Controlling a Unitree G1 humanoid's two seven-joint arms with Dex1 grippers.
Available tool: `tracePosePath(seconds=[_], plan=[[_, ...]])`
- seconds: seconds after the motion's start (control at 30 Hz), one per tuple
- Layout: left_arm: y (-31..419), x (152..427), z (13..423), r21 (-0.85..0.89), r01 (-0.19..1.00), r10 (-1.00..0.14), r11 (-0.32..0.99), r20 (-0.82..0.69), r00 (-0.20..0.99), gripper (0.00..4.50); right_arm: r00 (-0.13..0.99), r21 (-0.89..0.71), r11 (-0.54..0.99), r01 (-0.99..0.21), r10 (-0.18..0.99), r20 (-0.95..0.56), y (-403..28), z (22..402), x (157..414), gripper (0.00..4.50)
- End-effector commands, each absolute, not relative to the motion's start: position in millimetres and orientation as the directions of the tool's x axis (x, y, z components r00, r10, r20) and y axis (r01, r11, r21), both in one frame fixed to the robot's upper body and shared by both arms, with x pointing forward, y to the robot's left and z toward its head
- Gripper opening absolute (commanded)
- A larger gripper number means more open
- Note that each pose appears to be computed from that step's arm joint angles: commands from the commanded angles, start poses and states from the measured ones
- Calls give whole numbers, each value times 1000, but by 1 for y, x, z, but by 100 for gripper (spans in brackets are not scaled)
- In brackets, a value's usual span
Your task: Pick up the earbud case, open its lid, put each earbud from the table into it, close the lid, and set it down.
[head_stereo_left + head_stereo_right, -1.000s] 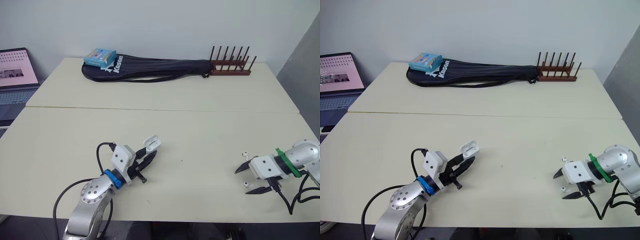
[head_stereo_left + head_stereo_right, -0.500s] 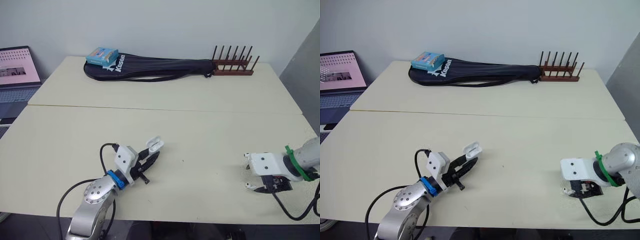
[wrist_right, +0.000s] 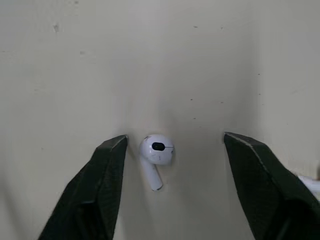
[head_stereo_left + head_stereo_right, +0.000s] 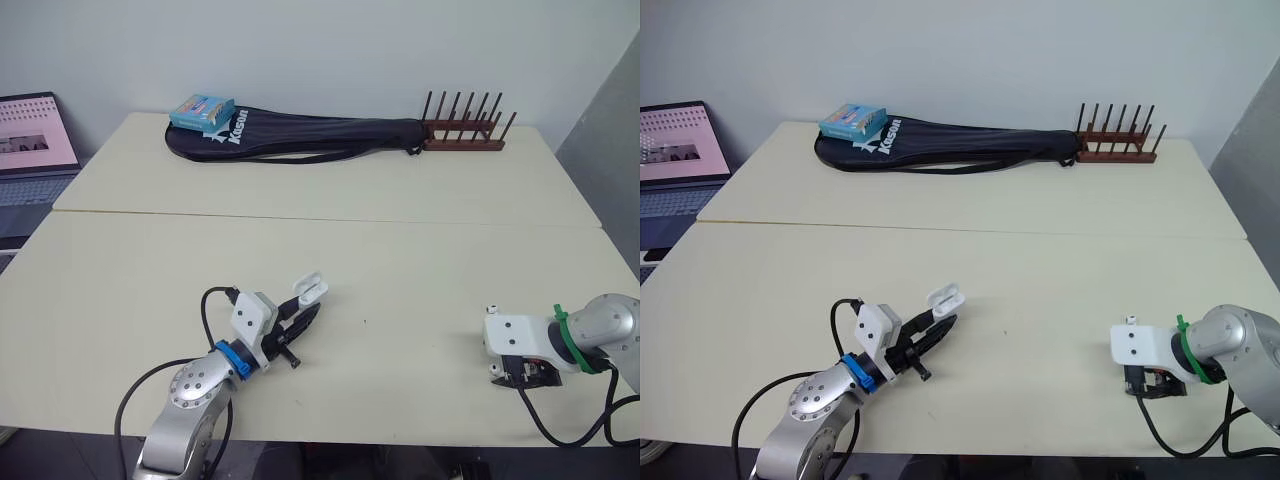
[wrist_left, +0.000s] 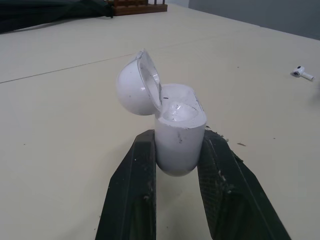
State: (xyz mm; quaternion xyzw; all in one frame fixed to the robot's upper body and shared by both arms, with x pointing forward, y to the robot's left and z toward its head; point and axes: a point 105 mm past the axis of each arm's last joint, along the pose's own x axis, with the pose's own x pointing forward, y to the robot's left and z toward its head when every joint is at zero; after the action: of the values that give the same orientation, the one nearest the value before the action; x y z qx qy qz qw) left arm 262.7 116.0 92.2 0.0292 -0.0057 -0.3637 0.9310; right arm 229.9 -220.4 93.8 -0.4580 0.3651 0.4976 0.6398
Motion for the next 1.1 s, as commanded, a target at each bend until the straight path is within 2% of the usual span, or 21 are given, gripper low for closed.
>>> tracePosePath(seconds=[0.03,0.17,0.2,0.4,0.53,0.63,0.77,0.9,0.97,1.1], plan=[[115,262,103,83,678,-681,731,27,731,77,245,-224,104,-969,279,-929,-226,90,230,185],[114,263,104,83,679,-683,729,30,730,77,227,-206,101,-973,297,-927,-223,89,226,47],[114,263,104,83,680,-683,729,30,729,77,223,-202,101,-974,302,-927,-223,89,225,37],[110,265,106,82,697,-702,712,47,711,77,274,-238,141,-961,379,-884,-213,109,237,37],[103,266,112,76,723,-727,686,80,682,77,334,-257,216,-942,516,-789,-189,140,253,37],[98,267,118,74,739,-742,669,102,662,77,371,-239,285,-928,668,-645,-160,167,263,37],[90,272,125,85,753,-756,653,133,641,77,424,-149,398,-905,827,-368,-119,201,274,37],[83,277,133,95,758,-761,645,166,627,77,480,-68,476,-877,872,-92,-86,220,281,37],[80,279,136,99,763,-765,639,177,619,77,467,-13,468,-884,883,45,-70,227,277,37],[74,281,139,104,768,-770,632,196,607,77,474,103,463,-881,867,157,-48,224,271,37]])
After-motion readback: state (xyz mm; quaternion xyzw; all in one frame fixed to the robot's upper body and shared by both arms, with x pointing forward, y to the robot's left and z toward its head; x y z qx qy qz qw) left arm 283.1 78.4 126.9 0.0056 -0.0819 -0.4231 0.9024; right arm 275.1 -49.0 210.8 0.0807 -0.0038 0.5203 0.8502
